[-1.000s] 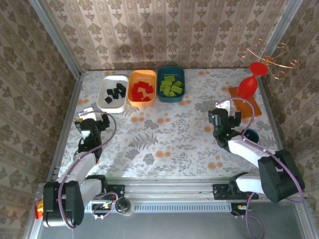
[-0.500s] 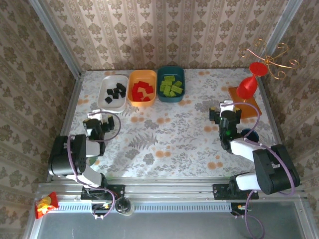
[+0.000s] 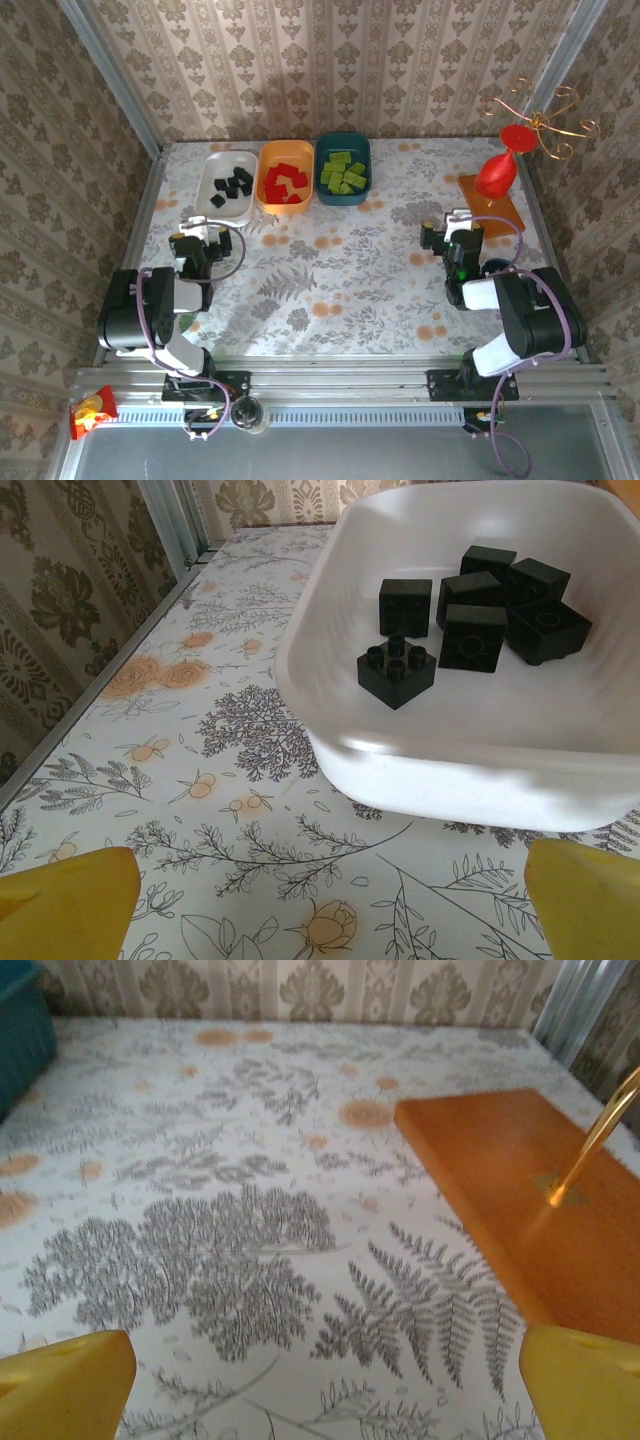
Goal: Sort the legos into containers by color
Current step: Reset both arms
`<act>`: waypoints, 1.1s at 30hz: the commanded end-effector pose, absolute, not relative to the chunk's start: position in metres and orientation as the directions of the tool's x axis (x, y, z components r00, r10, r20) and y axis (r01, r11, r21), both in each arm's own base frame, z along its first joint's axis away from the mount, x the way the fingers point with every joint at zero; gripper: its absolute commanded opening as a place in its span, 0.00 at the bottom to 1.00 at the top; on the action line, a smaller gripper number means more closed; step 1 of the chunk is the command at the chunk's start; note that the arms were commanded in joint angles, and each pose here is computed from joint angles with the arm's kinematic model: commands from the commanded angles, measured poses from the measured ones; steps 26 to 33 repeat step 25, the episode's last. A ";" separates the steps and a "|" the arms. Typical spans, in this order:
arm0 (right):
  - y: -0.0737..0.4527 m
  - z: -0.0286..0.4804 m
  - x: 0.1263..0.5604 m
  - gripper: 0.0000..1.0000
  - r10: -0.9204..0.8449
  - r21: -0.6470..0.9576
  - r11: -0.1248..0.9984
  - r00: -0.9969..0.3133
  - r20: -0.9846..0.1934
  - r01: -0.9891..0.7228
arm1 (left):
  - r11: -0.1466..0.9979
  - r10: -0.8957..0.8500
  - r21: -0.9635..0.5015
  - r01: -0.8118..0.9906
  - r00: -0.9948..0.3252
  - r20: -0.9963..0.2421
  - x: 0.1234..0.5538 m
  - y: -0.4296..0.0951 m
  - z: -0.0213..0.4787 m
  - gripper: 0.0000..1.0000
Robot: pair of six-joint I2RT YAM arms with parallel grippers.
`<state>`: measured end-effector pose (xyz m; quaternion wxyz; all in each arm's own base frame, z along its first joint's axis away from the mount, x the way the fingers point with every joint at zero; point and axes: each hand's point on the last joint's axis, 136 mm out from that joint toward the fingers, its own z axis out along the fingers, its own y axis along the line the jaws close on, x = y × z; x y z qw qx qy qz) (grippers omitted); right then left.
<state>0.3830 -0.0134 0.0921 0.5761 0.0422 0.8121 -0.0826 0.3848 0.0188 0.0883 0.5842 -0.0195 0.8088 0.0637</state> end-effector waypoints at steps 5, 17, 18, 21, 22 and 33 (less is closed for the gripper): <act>-0.009 0.101 0.396 1.00 0.001 -0.046 0.989 -0.321 -0.947 0.139 | 0.987 0.072 0.110 -0.114 -0.295 -0.953 0.394 0.019 0.100 1.00; -0.010 0.101 0.395 1.00 0.004 -0.042 0.990 -0.321 -0.947 0.136 | 0.987 0.082 0.119 -0.105 -0.302 -0.950 0.396 0.017 0.100 1.00; -0.010 0.101 0.396 1.00 0.004 -0.042 0.990 -0.322 -0.947 0.135 | 0.987 0.082 0.119 -0.105 -0.305 -0.949 0.396 0.017 0.099 1.00; -0.009 0.100 0.398 1.00 0.008 -0.035 0.992 -0.331 -0.944 0.124 | 0.987 0.082 0.119 -0.104 -0.304 -0.949 0.396 0.016 0.099 1.00; -0.009 0.100 0.398 1.00 0.008 -0.035 0.992 -0.330 -0.944 0.124 | 0.987 0.082 0.119 -0.104 -0.304 -0.949 0.396 0.016 0.099 1.00; -0.008 0.100 0.397 1.00 0.006 -0.036 0.992 -0.327 -0.945 0.122 | 0.987 0.081 0.118 -0.105 -0.303 -0.949 0.396 0.016 0.099 1.00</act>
